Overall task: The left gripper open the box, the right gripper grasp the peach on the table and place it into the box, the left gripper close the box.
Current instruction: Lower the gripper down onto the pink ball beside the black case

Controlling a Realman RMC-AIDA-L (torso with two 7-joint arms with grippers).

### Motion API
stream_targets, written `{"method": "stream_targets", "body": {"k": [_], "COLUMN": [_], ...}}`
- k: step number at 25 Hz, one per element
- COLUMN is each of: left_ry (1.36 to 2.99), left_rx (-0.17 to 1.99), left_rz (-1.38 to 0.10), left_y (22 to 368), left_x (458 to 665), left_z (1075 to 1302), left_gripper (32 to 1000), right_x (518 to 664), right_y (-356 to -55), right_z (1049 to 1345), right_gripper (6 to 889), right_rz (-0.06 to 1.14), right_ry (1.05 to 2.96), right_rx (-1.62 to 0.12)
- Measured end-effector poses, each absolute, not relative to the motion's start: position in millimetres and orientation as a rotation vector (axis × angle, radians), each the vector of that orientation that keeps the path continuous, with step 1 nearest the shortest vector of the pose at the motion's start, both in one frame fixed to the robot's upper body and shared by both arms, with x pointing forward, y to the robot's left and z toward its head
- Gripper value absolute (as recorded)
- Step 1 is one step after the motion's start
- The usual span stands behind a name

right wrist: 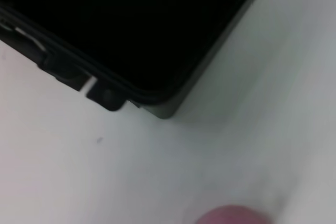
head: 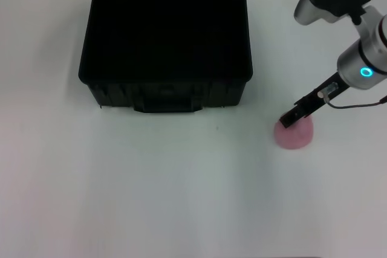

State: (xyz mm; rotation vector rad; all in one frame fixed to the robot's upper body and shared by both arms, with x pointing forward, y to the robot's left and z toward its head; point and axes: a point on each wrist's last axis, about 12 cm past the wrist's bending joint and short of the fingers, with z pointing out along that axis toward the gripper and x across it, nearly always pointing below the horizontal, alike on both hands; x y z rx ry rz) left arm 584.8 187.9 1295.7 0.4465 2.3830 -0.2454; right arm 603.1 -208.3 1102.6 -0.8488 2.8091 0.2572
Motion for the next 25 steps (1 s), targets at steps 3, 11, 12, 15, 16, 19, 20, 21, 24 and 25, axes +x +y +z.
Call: {"method": "stream_targets", "body": {"k": [3, 11, 12, 15, 16, 19, 20, 21, 24, 25], "left_ry": [2.383, 2.379, 2.379, 2.378, 2.378, 2.377, 2.377, 2.377, 2.375, 2.375], "left_rx": [0.446, 0.451, 0.452, 0.454, 0.455, 0.456, 0.457, 0.458, 0.461, 0.461], "left_rz": [-0.244, -0.245, -0.245, -0.244, -0.245, -0.245, -0.245, -0.245, -0.245, -0.245], "left_y": [188, 187, 187, 186, 186, 186, 186, 185, 185, 185], "left_x": [585, 585, 585, 585, 585, 585, 585, 585, 585, 585], "left_z": [1296, 1297, 1297, 1297, 1297, 1297, 1297, 1297, 1298, 1298], "left_gripper": [406, 406, 406, 406, 406, 406, 406, 406, 406, 406], "right_x": [603.3, 600.6, 600.4, 599.7, 599.3, 598.1, 597.8, 597.9, 598.8, 599.1], "right_y": [-212, -215, -215, -217, -218, -219, -218, -218, -221, -222], "right_z": [1104, 1101, 1100, 1097, 1095, 1090, 1088, 1088, 1086, 1086], "right_gripper": [846, 846, 846, 846, 846, 846, 846, 846, 846, 846], "right_rz": [0.238, 0.244, 0.244, 0.245, 0.245, 0.248, 0.254, 0.260, 0.284, 0.290], "right_ry": [2.824, 2.844, 2.844, 2.846, 2.851, 2.861, 2.861, 2.859, 2.853, 2.852], "right_rx": [-0.842, -0.844, -0.841, -0.832, -0.826, -0.821, -0.821, -0.820, -0.797, -0.790]}}
